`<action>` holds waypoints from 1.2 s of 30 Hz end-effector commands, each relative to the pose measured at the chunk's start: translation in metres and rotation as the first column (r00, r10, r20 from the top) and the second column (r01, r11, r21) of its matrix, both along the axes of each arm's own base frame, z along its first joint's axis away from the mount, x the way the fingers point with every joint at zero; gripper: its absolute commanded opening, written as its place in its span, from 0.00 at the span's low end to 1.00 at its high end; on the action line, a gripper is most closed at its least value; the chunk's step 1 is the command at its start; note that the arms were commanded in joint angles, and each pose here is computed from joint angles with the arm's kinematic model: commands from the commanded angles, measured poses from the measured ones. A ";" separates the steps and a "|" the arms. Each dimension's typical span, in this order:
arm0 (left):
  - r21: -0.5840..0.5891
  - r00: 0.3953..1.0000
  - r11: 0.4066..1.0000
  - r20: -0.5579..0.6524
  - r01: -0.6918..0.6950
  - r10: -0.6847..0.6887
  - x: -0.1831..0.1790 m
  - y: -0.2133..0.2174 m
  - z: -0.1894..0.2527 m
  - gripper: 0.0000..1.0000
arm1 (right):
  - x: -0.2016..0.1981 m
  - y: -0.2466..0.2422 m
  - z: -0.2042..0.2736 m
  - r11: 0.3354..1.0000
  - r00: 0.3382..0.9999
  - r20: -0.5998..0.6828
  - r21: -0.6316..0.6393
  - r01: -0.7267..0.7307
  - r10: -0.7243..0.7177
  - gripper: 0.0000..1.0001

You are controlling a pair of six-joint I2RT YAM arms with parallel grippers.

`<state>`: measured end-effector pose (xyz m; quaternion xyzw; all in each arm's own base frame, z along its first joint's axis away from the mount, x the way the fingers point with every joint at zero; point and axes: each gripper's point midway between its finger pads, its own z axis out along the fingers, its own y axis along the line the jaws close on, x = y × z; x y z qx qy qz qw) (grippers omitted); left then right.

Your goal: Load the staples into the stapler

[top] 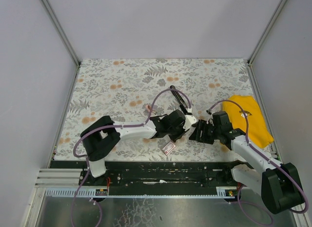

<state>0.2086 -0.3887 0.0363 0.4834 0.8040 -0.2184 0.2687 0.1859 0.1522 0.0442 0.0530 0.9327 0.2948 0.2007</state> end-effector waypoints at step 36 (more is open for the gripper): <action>-0.007 0.959 0.959 0.020 -0.284 0.284 0.038 0.008 -0.003 0.19 | 0.007 0.004 0.007 1.000 0.999 0.053 0.022 0.005 -0.006 0.66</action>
